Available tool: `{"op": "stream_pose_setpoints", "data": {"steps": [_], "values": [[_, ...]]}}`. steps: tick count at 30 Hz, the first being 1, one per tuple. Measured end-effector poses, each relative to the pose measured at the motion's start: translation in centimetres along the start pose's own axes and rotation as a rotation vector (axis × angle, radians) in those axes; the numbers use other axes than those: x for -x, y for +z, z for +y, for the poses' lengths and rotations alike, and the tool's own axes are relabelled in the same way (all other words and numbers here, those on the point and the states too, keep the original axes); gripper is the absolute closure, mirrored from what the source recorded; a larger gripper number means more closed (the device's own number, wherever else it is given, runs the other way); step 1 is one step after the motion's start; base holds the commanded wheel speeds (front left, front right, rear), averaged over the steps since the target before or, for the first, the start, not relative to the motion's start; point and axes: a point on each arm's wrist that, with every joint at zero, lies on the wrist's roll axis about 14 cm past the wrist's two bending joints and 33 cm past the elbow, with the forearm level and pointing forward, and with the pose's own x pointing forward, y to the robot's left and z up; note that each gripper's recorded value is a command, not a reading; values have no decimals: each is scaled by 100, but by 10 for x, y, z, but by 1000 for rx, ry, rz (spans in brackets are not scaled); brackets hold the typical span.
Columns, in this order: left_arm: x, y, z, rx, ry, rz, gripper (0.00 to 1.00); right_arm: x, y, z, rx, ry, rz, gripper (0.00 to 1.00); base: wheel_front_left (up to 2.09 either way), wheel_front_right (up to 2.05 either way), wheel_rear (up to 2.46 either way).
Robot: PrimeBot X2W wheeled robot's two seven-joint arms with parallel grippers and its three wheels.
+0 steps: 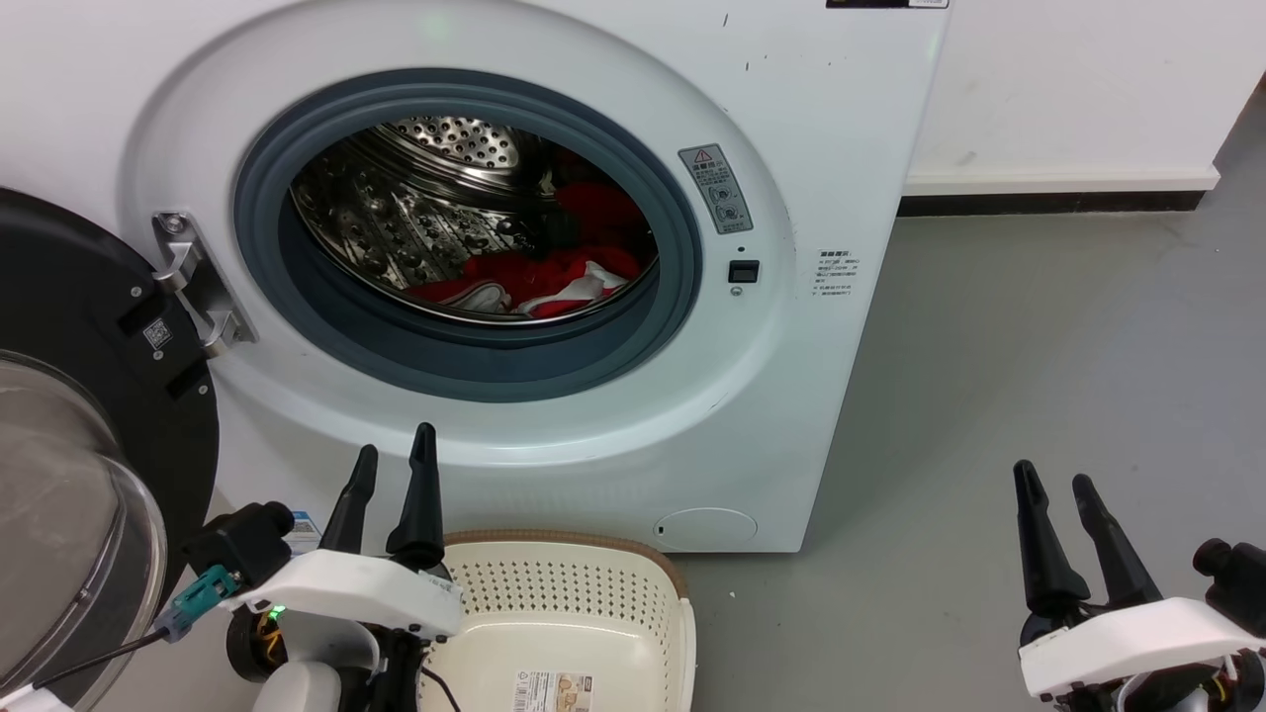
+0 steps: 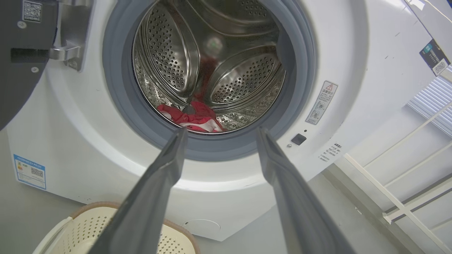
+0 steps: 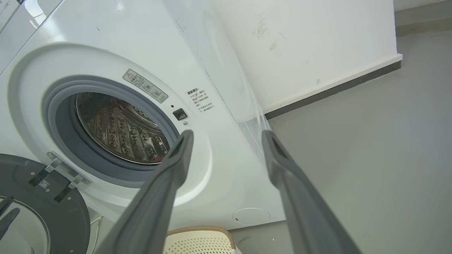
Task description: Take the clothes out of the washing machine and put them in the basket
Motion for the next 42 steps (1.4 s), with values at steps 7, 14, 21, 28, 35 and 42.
{"op": "stream_pose_setpoints", "data": {"steps": [7,14,21,28,35,42], "values": [[-1,5,-1,-95,-10,-20,0,3,0,3,98,11,6,0,0,0,0],[-4,13,-6,-174,-27,-50,0,3,4,7,171,26,-5,0,0,0,0],[-3,17,-9,-247,-36,-71,0,7,5,11,248,39,-7,0,0,0,0],[-2,18,-9,-320,-39,-84,0,9,3,13,315,48,1,0,0,0,0],[0,16,-9,-388,-43,-85,0,10,4,15,383,57,1,0,0,0,0],[1,12,-9,-447,-51,-79,0,13,3,16,441,62,6,0,0,0,0]]}}
